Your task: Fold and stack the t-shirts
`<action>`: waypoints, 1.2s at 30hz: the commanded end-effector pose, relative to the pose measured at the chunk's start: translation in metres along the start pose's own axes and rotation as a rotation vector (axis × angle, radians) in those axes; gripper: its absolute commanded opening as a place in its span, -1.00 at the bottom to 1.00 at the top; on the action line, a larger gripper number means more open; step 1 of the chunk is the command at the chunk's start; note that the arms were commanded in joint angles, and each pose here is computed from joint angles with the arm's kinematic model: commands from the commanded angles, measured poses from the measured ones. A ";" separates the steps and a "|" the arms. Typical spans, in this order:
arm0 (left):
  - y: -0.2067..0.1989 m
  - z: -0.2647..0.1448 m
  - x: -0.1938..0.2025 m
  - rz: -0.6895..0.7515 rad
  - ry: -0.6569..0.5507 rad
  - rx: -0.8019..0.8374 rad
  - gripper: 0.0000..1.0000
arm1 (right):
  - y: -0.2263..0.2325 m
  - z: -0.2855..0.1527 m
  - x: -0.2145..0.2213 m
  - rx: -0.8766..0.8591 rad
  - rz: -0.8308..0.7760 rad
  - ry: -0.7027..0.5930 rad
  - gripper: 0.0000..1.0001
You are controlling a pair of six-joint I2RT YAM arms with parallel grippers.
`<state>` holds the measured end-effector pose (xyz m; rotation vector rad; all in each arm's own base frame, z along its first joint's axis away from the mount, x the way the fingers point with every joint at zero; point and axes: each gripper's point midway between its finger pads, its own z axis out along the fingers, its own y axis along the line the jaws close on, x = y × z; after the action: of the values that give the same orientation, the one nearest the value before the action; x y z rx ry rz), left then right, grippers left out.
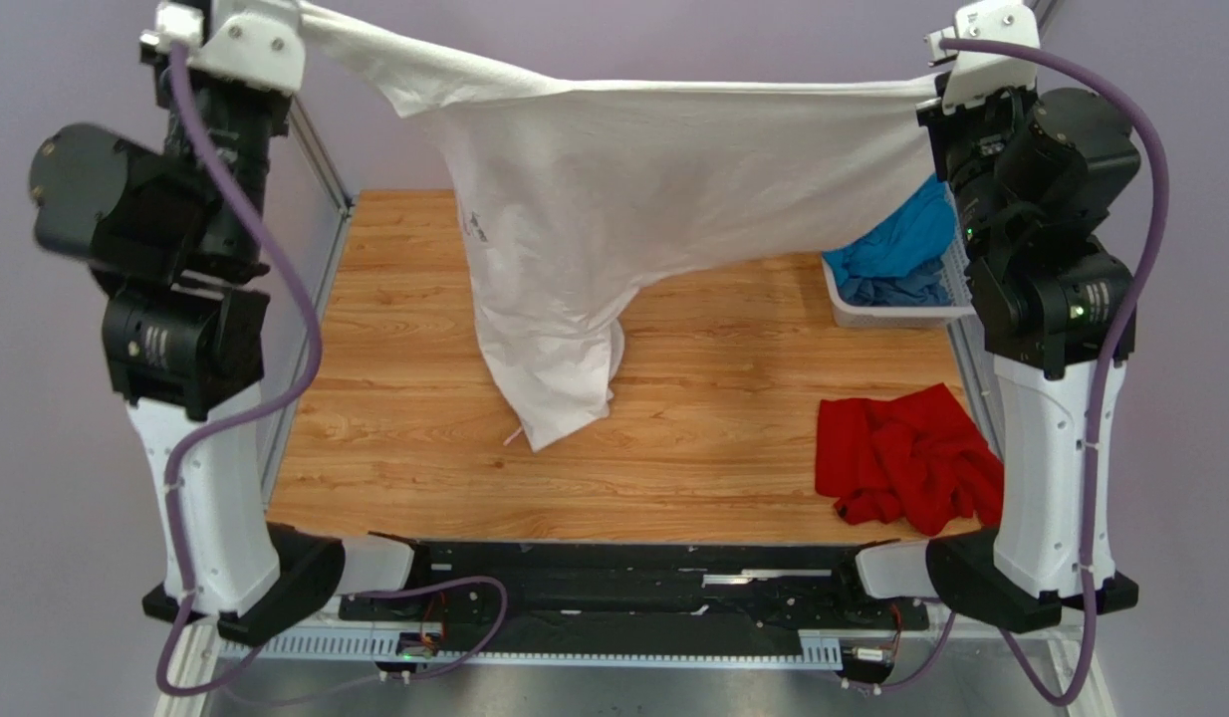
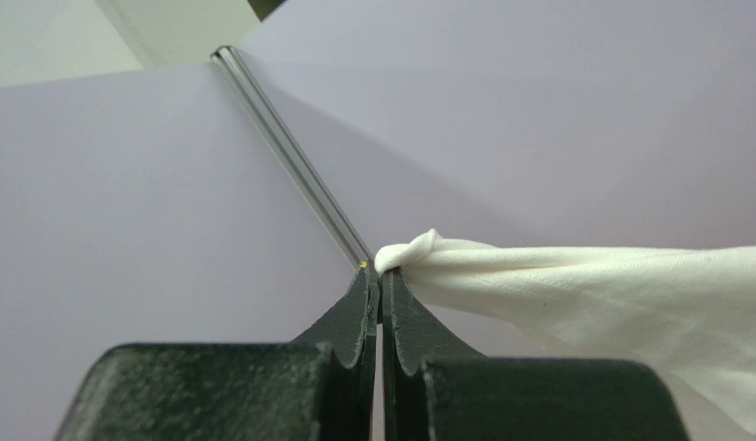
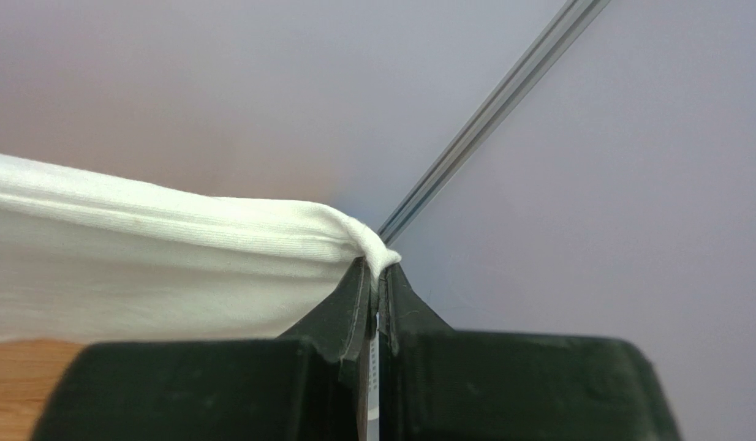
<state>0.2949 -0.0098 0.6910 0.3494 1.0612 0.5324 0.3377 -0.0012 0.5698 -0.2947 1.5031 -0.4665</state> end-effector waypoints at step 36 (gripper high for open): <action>0.084 0.010 -0.004 0.091 0.036 -0.451 -1.00 | -0.048 0.035 -0.021 0.228 0.031 -0.045 -1.00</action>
<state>0.3055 0.0176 0.7002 0.2239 1.0262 0.7125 0.3702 -0.0077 0.5731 -0.2468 1.4905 -0.5028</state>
